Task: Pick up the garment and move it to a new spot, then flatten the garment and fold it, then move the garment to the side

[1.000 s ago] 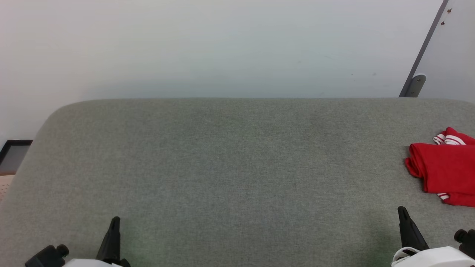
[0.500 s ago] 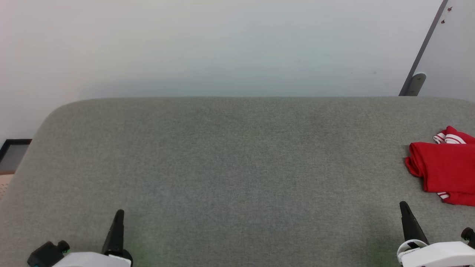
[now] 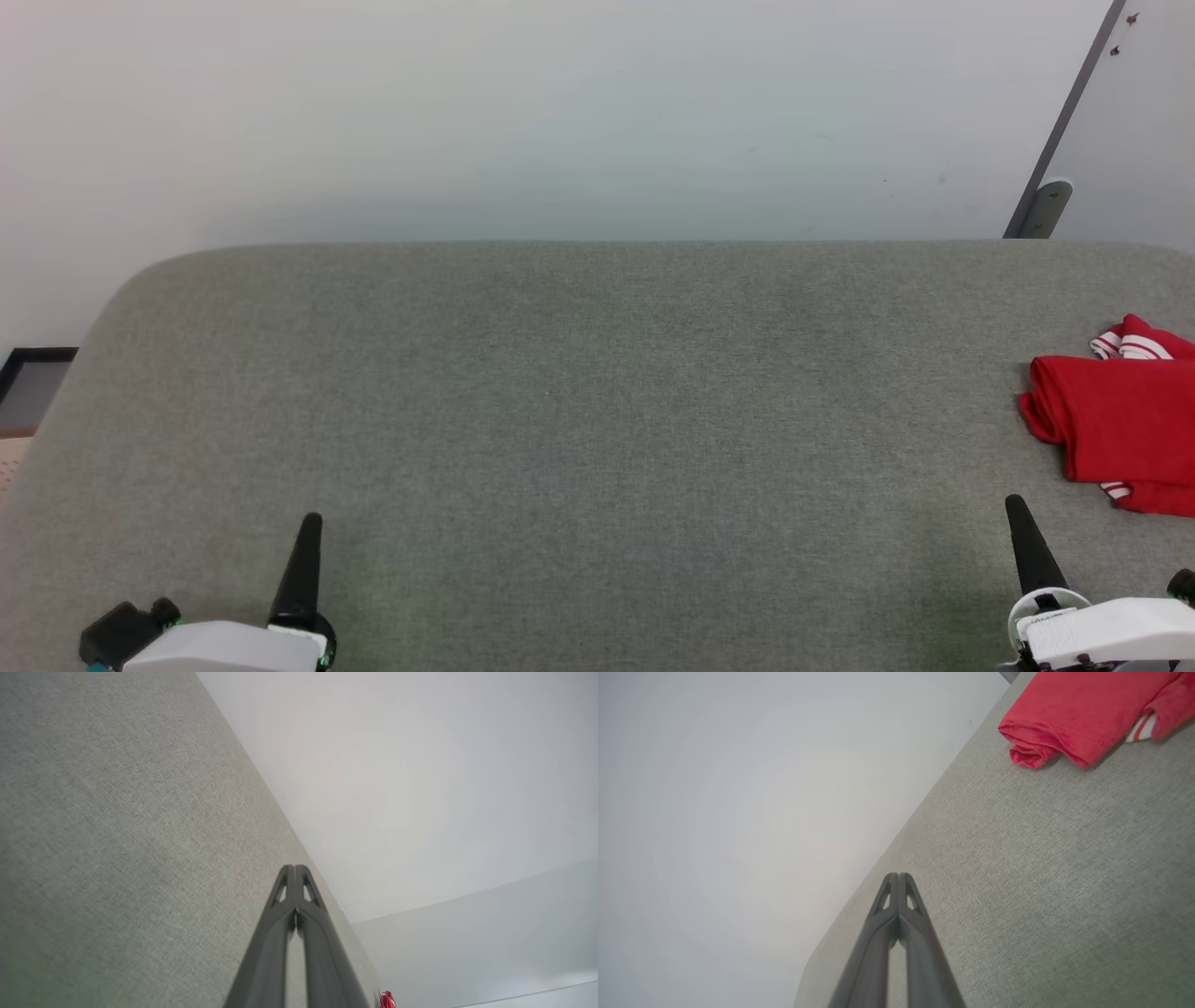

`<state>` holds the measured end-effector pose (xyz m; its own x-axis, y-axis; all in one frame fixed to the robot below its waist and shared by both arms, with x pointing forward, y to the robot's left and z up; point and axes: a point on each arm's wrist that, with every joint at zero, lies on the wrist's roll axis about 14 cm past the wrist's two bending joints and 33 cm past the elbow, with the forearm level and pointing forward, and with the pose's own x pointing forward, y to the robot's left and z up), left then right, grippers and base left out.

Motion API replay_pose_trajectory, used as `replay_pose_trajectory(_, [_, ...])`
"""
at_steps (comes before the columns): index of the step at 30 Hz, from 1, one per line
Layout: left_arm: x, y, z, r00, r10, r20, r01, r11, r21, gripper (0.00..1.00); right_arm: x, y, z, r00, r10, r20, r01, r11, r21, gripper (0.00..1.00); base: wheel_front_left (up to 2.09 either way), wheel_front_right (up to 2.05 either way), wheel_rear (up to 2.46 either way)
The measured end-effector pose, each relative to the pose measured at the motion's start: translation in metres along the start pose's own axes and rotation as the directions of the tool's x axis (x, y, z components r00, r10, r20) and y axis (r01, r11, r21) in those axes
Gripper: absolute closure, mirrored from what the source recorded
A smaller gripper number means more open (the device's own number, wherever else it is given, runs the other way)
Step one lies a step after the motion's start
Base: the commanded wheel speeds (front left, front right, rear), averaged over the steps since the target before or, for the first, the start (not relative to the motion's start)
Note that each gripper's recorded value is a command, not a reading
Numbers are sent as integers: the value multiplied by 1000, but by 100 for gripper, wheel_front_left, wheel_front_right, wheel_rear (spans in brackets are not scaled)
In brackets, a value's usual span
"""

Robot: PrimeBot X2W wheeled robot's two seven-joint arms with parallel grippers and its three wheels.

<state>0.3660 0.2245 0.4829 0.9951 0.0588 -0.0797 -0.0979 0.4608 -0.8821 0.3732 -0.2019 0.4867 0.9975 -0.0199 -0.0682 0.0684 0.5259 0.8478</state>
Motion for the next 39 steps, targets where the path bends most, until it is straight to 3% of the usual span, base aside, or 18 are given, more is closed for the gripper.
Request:
replay_pose_trajectory(18, [6, -9, -5, 1000, -21, -10, 19, 986, -167, 100, 5, 6, 3, 1000, 15, 3, -15, 982, 190, 100, 0, 0, 0])
replay_pose_trajectory(39, [13, -22, -9, 998, -56, -17, 47, 943, -330, 100, 9, 11, 5, 999, 35, 5, -34, 927, 373, 100, 0, 0, 0])
